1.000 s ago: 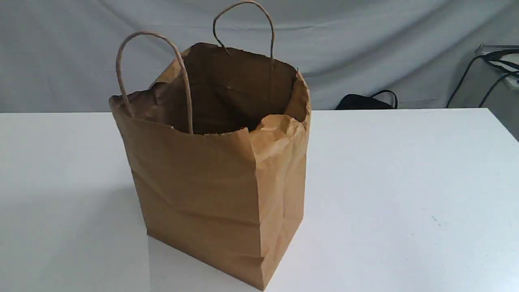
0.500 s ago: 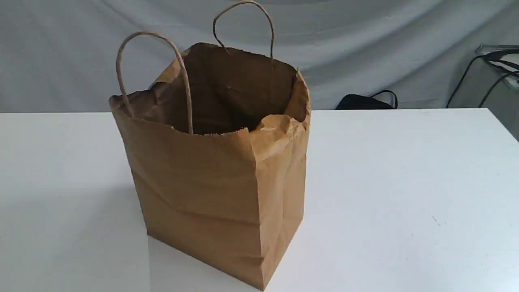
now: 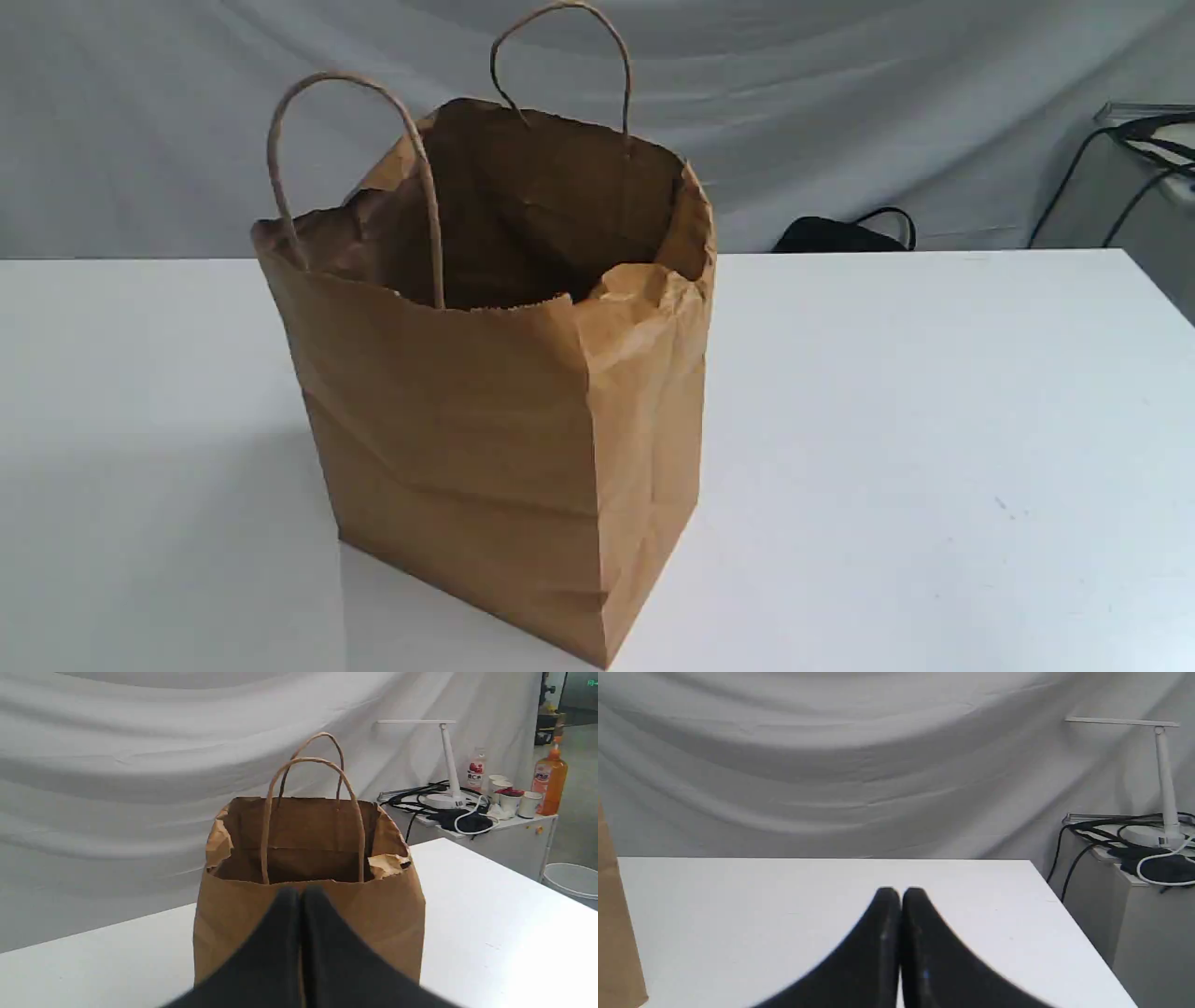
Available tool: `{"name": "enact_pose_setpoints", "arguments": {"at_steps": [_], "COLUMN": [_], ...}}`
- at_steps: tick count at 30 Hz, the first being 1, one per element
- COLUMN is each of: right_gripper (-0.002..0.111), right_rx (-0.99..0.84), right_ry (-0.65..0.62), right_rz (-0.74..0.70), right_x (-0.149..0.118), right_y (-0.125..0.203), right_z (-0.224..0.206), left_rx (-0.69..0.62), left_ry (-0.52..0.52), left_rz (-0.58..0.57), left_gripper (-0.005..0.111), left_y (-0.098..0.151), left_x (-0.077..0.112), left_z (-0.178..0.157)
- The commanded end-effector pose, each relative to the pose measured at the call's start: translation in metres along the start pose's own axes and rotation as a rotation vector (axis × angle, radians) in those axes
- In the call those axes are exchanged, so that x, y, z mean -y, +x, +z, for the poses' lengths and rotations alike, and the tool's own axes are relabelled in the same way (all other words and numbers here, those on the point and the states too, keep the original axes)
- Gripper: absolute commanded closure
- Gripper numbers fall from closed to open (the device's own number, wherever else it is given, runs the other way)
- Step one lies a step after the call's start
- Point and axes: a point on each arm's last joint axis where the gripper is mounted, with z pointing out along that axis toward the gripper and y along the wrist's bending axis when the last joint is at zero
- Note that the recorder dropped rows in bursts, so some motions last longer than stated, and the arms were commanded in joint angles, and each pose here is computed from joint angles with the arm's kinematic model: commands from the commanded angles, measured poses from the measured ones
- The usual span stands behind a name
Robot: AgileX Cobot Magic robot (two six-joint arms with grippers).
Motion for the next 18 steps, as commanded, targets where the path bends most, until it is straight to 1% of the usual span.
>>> {"name": "enact_pose_setpoints", "arguments": {"at_steps": [1, 4, 9, 11, 13, 16, 18], "right_gripper": [0.108, 0.108, 0.108, 0.108, 0.108, 0.108, 0.108], "right_rx": [-0.002, -0.002, -0.002, -0.002, -0.002, -0.002, -0.002], "right_ry": [0.006, 0.006, 0.006, 0.006, 0.006, 0.006, 0.006], "right_rz": [0.002, 0.002, 0.002, 0.01, 0.01, 0.01, 0.01], "right_x": [0.0, 0.0, 0.0, 0.0, 0.0, 0.0, 0.0], "right_y": [0.001, 0.001, 0.001, 0.001, 0.001, 0.001, 0.001], "right_z": [0.0, 0.0, 0.0, 0.0, 0.0, 0.0, 0.0], "left_rx": [0.002, -0.001, -0.072, -0.075, -0.044, 0.028, 0.071], "left_ry": [-0.004, -0.006, -0.067, -0.114, -0.192, -0.318, -0.382], "left_rz": [-0.014, -0.009, 0.127, 0.175, 0.208, 0.222, 0.227], "left_gripper": [0.107, 0.107, 0.107, 0.107, 0.107, 0.107, 0.107], "left_y": [0.002, 0.002, 0.01, 0.014, 0.023, 0.039, 0.053], "left_x": [0.0, 0.0, -0.007, -0.011, -0.016, -0.023, -0.027], "left_z": [0.0, 0.0, 0.0, -0.001, -0.004, -0.012, -0.017]}}
